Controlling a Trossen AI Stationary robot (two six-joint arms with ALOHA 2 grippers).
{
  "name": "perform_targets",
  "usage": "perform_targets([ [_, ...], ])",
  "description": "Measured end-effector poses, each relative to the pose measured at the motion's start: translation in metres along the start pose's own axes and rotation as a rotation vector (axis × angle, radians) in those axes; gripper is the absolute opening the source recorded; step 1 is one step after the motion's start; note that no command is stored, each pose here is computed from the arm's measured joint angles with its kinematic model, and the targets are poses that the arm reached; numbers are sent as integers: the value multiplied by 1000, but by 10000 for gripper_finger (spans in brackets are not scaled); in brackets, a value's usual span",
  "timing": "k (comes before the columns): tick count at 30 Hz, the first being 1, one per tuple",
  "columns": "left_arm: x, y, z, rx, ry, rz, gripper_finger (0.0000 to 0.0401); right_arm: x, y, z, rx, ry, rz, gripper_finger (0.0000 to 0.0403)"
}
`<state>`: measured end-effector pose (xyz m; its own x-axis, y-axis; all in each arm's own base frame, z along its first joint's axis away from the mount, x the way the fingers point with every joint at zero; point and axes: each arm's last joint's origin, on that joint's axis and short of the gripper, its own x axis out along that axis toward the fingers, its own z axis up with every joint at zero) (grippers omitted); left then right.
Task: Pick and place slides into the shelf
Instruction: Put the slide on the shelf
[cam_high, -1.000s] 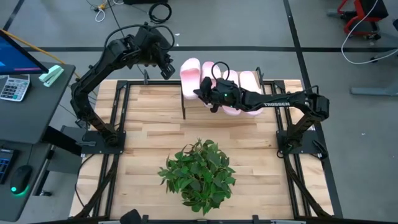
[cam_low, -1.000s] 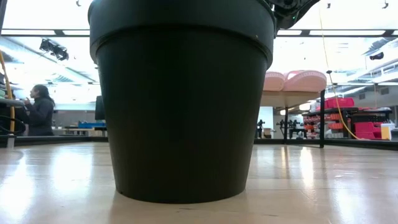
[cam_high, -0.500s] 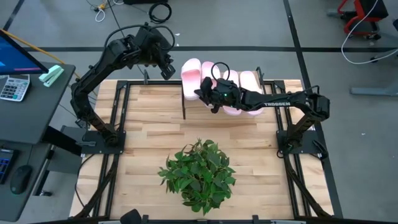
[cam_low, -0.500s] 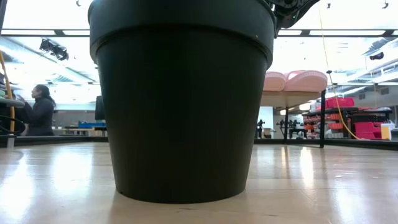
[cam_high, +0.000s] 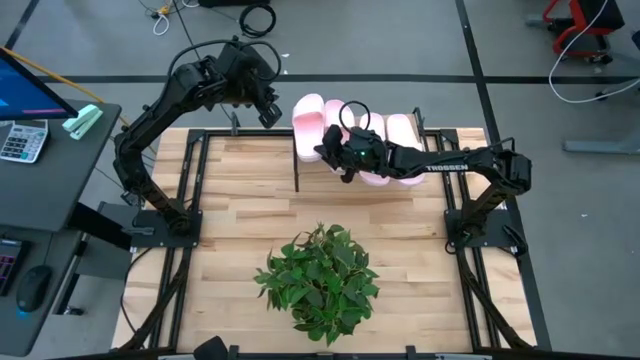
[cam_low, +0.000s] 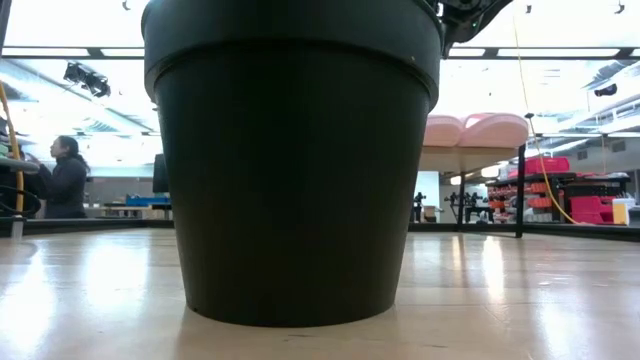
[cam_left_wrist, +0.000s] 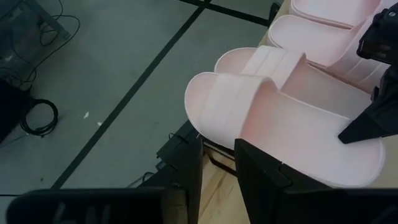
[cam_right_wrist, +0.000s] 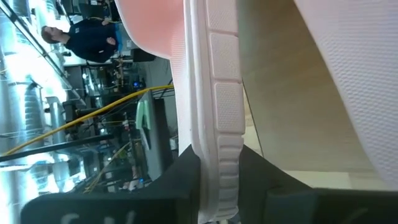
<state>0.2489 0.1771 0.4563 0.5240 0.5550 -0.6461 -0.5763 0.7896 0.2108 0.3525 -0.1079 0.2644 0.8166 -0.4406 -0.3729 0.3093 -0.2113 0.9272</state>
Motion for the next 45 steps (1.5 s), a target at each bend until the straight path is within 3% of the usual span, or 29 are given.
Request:
perform_targets([
  [14, 0, 0, 0, 0, -1, 0, 92, -14, -1, 3, -37, -52, -70, 81],
  [27, 0, 0, 0, -2, -1, -1, 84, -14, 0, 1, -35, 15, -71, 93],
  [45, 0, 0, 0, -1, -1, -1, 81, -14, 2, 0, -74, 43, -55, 175],
])
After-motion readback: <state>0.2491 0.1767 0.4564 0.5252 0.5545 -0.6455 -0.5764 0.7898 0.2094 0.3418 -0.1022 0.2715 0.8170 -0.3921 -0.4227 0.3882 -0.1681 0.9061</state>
